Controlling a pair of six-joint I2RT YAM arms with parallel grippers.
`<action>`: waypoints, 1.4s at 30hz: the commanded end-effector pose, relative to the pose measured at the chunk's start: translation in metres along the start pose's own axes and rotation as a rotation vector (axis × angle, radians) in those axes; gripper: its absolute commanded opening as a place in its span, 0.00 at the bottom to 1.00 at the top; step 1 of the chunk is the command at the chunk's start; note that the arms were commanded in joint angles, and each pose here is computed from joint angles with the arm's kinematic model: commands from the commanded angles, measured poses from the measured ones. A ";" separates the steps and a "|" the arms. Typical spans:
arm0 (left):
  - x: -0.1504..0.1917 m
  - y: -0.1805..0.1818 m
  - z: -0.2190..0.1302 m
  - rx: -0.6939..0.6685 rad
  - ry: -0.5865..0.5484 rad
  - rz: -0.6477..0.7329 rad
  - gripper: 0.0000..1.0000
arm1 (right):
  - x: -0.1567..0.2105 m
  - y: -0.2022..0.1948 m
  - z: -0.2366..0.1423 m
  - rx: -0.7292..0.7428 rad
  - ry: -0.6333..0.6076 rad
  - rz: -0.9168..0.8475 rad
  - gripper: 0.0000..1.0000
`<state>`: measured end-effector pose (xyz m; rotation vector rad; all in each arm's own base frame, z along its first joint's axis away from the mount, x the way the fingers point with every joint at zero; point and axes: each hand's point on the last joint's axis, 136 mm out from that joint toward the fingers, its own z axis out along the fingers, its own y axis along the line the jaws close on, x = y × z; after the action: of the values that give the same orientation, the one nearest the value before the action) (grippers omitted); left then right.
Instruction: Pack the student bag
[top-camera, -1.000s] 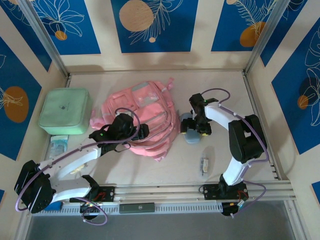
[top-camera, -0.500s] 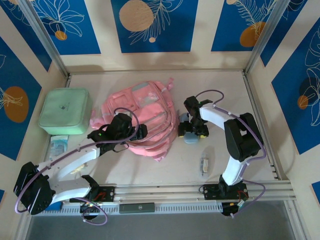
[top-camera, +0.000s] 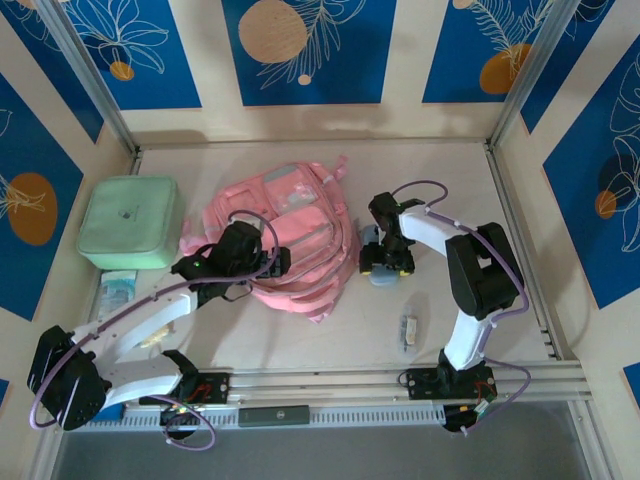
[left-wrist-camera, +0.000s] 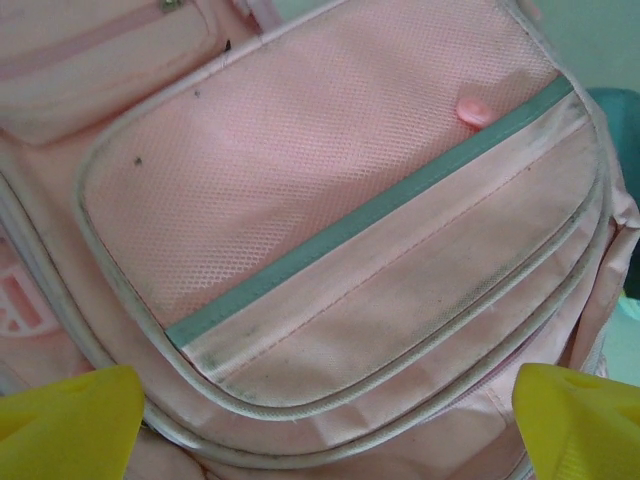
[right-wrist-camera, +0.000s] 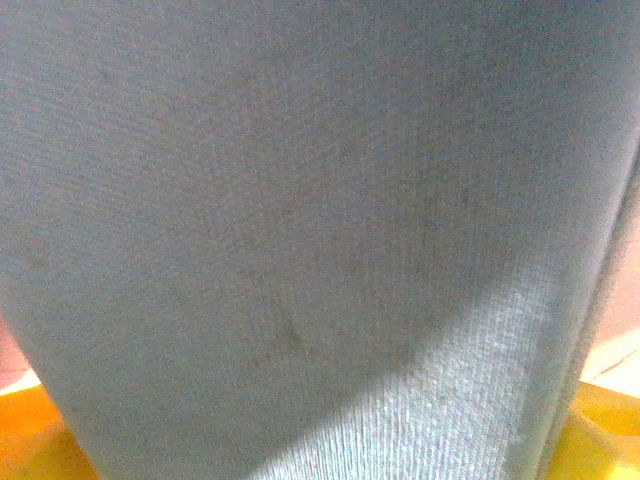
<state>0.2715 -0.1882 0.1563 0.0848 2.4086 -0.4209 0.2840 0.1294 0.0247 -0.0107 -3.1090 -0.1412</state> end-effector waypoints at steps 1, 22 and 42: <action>-0.014 0.004 -0.008 -0.037 -0.015 0.117 0.95 | -0.006 0.005 -0.020 -0.067 -0.035 0.023 0.83; -0.006 -0.043 0.026 0.168 0.118 0.639 0.94 | 0.021 0.016 -0.113 -0.274 -0.178 0.062 0.76; 0.008 -0.043 0.094 0.151 0.177 0.876 0.90 | 0.027 0.029 -0.104 -0.355 -0.161 0.070 0.75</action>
<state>0.3122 -0.2480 0.0904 1.1553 2.2634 -0.1453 0.2629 0.1435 0.1314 -0.1498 -3.2089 -0.6674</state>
